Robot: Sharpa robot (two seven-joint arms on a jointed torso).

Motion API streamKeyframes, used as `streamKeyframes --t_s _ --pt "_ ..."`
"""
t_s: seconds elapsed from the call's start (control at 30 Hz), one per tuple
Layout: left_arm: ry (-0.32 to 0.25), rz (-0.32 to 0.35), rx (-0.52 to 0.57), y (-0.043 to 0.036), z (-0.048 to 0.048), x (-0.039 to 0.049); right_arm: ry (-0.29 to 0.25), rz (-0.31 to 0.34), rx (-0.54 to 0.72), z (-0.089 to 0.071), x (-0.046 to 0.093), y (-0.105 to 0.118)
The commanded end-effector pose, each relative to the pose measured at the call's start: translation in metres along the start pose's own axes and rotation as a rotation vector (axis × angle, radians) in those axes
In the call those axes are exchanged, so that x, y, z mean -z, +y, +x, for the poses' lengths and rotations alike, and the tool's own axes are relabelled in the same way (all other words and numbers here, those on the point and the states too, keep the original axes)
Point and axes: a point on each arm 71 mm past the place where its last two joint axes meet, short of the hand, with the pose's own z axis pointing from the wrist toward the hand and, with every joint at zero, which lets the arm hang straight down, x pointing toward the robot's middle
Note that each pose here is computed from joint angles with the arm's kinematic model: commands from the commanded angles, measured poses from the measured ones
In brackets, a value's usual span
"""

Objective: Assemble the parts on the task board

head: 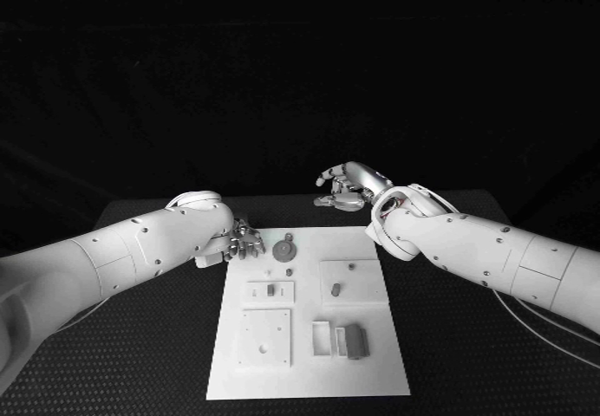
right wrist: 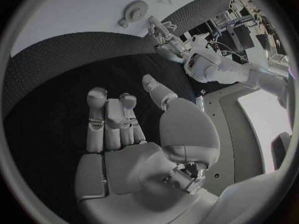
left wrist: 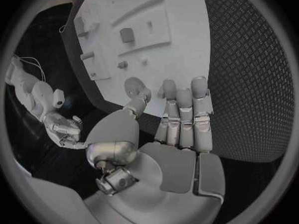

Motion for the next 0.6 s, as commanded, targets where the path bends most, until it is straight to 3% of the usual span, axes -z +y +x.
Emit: streamKeyframes --t_s 0.03,0.6 --pt "0.010 0.003 0.007 0.0009 0.0031 -0.0008 0.012 -0.004 0.002 0.0010 -0.0006 0.0008" --pt "-0.010 0.011 0.054 0.0010 0.0013 -0.0009 0.014 -0.004 0.001 0.0016 -0.0011 0.0014"
